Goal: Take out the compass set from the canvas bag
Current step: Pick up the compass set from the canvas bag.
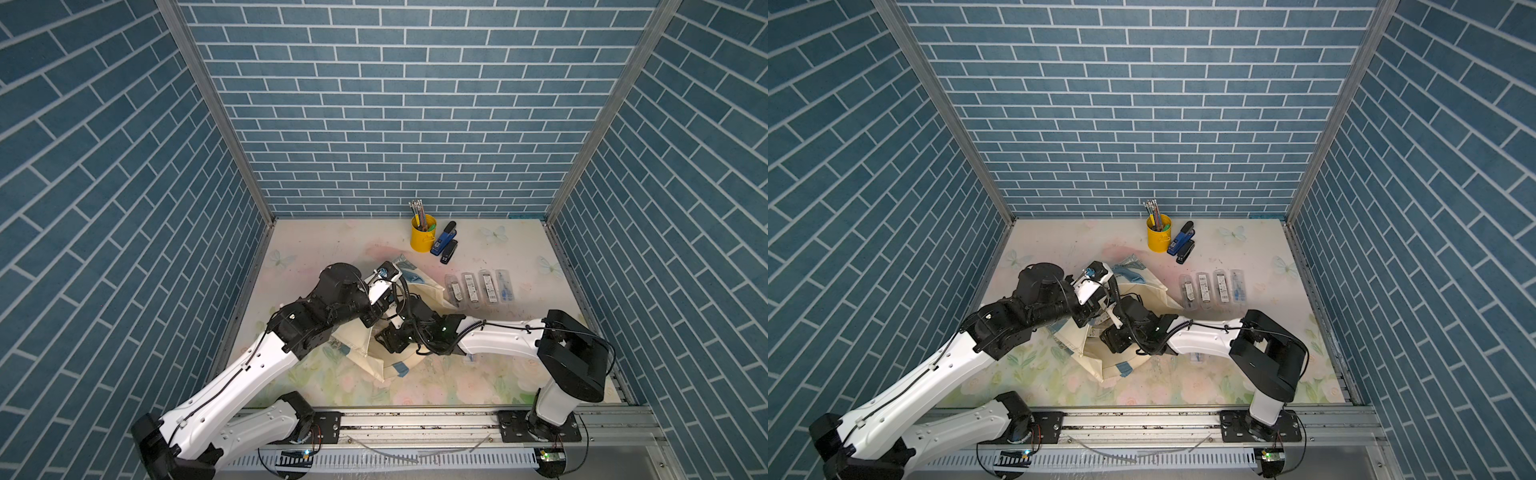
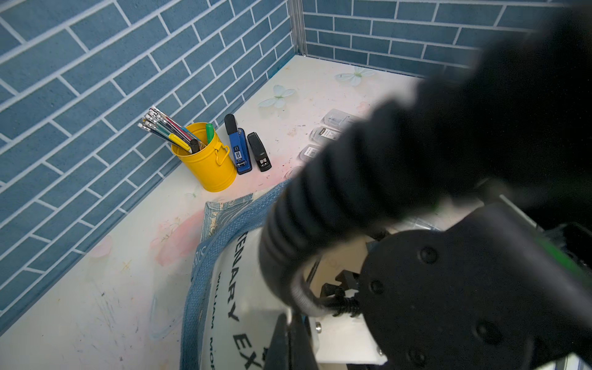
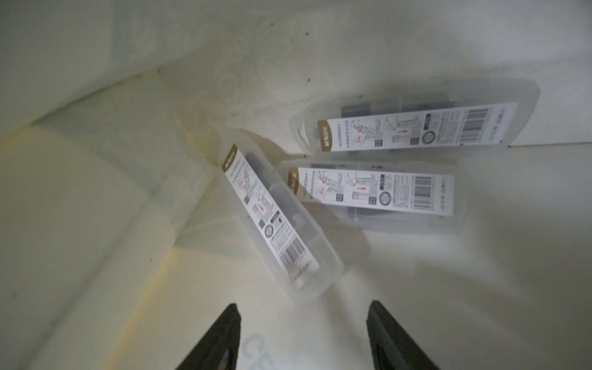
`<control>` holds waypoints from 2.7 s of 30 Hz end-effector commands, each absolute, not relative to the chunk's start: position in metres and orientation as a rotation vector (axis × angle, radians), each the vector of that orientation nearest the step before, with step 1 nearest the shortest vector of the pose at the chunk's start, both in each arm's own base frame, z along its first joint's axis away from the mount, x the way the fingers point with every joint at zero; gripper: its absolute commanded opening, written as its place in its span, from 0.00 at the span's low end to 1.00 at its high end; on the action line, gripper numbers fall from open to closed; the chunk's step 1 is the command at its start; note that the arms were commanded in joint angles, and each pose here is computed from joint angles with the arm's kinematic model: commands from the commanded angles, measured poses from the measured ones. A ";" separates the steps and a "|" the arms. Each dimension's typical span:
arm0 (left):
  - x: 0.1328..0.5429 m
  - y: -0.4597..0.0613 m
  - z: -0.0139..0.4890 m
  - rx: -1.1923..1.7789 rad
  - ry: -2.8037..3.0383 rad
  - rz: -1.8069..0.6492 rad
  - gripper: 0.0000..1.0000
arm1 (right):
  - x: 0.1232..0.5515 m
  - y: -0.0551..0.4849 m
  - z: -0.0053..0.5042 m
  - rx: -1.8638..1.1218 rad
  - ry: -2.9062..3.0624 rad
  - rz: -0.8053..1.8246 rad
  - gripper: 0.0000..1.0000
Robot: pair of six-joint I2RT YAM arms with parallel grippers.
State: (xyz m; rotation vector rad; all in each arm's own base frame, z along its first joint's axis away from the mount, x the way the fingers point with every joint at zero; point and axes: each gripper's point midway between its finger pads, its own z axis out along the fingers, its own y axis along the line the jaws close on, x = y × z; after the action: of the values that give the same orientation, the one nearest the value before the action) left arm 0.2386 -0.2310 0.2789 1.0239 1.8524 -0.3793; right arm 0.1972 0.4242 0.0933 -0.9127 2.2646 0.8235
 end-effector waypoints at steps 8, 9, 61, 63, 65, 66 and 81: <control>0.233 -0.250 0.302 1.047 1.734 -0.481 0.00 | 0.224 0.441 0.081 -0.608 2.404 1.111 0.62; 0.233 -0.251 0.302 1.051 1.732 -0.489 0.00 | 0.224 0.443 0.079 -0.611 2.416 1.120 0.62; 0.239 -0.237 0.303 0.988 1.741 -0.420 0.00 | 0.214 0.456 0.097 -0.660 2.431 1.332 0.13; 0.239 -0.235 0.306 0.974 1.741 -0.415 0.00 | 0.214 0.445 0.104 -0.650 2.425 1.277 0.12; 0.241 -0.233 0.308 0.957 1.744 -0.409 0.00 | 0.212 0.436 0.110 -0.648 2.425 1.243 0.06; 0.242 -0.232 0.308 0.945 1.747 -0.401 0.00 | 0.211 0.431 0.114 -0.645 2.423 1.226 0.06; 0.252 -0.221 0.309 0.848 1.762 -0.344 0.00 | 0.190 0.352 0.158 -0.575 2.445 1.013 0.05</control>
State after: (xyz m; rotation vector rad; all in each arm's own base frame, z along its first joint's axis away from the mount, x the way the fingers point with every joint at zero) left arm 0.2498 -0.2207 0.2973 0.8874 1.7951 -0.3389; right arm 0.1943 0.3757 0.1691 -0.5755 2.4008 1.1185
